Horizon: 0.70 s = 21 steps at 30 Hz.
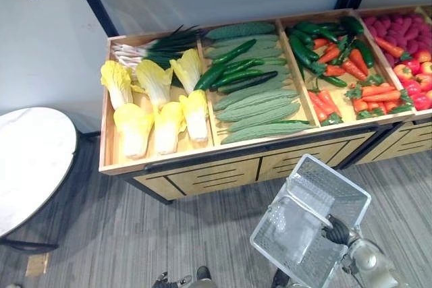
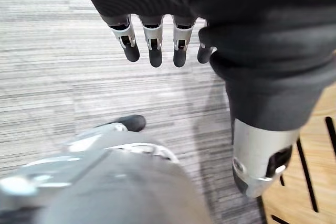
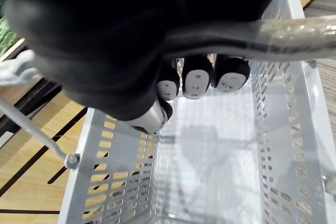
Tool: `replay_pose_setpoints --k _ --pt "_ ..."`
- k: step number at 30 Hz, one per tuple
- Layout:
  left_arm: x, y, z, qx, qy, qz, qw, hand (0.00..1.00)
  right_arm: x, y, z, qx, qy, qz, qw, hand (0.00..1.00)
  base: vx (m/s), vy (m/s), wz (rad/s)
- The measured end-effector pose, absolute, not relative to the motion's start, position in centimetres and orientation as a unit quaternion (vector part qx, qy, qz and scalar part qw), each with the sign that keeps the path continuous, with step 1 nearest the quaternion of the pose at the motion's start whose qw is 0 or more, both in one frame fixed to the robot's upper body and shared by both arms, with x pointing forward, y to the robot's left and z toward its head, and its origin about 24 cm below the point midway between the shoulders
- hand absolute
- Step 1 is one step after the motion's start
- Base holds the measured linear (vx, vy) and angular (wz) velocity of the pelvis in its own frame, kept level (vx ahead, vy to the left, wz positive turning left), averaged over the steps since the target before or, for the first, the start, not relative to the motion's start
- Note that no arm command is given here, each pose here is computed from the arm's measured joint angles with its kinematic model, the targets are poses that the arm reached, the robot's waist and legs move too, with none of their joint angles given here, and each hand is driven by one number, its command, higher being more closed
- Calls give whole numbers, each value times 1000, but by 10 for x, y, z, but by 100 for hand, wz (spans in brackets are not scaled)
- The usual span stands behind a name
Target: Pick vegetable in the basket
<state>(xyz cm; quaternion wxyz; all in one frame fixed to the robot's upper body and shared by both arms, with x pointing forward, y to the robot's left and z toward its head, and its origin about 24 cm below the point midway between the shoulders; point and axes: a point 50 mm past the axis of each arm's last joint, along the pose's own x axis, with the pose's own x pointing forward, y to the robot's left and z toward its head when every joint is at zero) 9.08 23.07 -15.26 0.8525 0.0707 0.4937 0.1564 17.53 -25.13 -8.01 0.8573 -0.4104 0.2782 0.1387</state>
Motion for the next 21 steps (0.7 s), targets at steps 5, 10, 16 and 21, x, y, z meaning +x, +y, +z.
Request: replay_pose_setpoints --k 5,10,16,21 --pt "171 258 -69 111 214 298 924 0 140 -259 -104 -366 341 58 864 100 -103 58 32" --pt "194 279 -8 103 57 402 908 0 132 -270 -106 -366 354 24 861 100 -41 89 -4" --pt "203 308 41 68 -52 524 848 0 142 -269 -103 -369 343 25 863 100 16 45 -26" --pt "218 315 72 43 -116 564 817 0 153 -265 -100 -373 329 35 867 100 59 8 -29"
